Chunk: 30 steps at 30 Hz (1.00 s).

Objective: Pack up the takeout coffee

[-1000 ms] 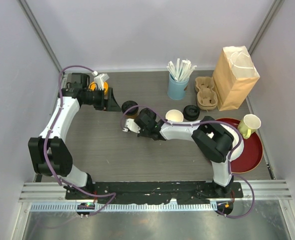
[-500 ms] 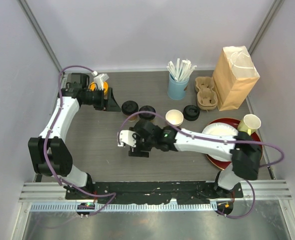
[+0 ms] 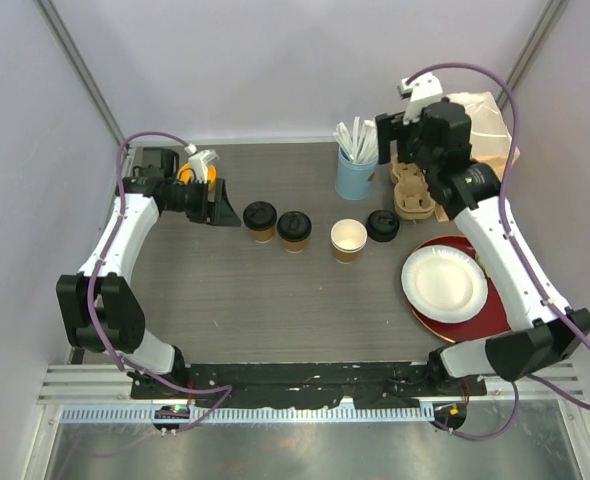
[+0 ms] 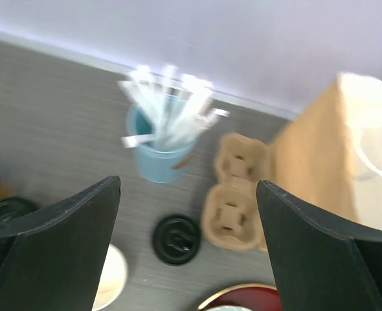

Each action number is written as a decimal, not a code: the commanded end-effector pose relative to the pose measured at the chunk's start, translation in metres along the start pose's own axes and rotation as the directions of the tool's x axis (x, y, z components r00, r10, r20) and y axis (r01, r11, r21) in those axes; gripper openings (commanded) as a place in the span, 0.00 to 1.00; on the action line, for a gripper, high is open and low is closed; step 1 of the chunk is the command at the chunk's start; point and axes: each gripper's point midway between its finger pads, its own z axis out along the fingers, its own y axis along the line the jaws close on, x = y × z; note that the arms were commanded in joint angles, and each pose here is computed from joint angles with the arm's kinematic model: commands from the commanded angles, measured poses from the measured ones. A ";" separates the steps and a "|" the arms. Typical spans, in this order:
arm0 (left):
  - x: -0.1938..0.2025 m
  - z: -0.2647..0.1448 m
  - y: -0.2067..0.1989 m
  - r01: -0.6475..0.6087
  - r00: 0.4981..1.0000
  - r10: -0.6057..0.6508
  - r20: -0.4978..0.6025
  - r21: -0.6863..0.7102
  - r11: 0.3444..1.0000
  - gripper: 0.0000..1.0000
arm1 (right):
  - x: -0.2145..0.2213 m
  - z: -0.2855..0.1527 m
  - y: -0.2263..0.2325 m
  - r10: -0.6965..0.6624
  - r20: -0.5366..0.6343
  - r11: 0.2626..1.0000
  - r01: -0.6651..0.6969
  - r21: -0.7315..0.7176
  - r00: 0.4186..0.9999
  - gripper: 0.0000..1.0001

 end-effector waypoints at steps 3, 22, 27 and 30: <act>0.000 -0.009 0.000 -0.042 0.999 0.042 0.016 -0.016 0.999 0.75 | 0.026 0.026 -0.119 0.131 -0.101 0.922 -0.084 0.379 0.986 0.92; 0.001 -0.009 0.000 -0.034 0.999 0.035 0.014 -0.003 0.999 0.75 | 0.118 0.061 -0.210 0.167 -0.434 0.881 0.065 0.469 0.885 0.70; 0.000 -0.010 -0.003 -0.039 0.999 0.038 0.021 0.009 0.999 0.75 | 0.122 0.055 -0.212 0.138 -0.469 0.881 0.109 0.461 0.873 0.51; -0.001 -0.010 -0.004 -0.034 0.999 0.034 0.021 0.015 0.999 0.74 | 0.116 0.048 -0.217 0.100 -0.476 0.871 0.154 0.466 0.874 0.28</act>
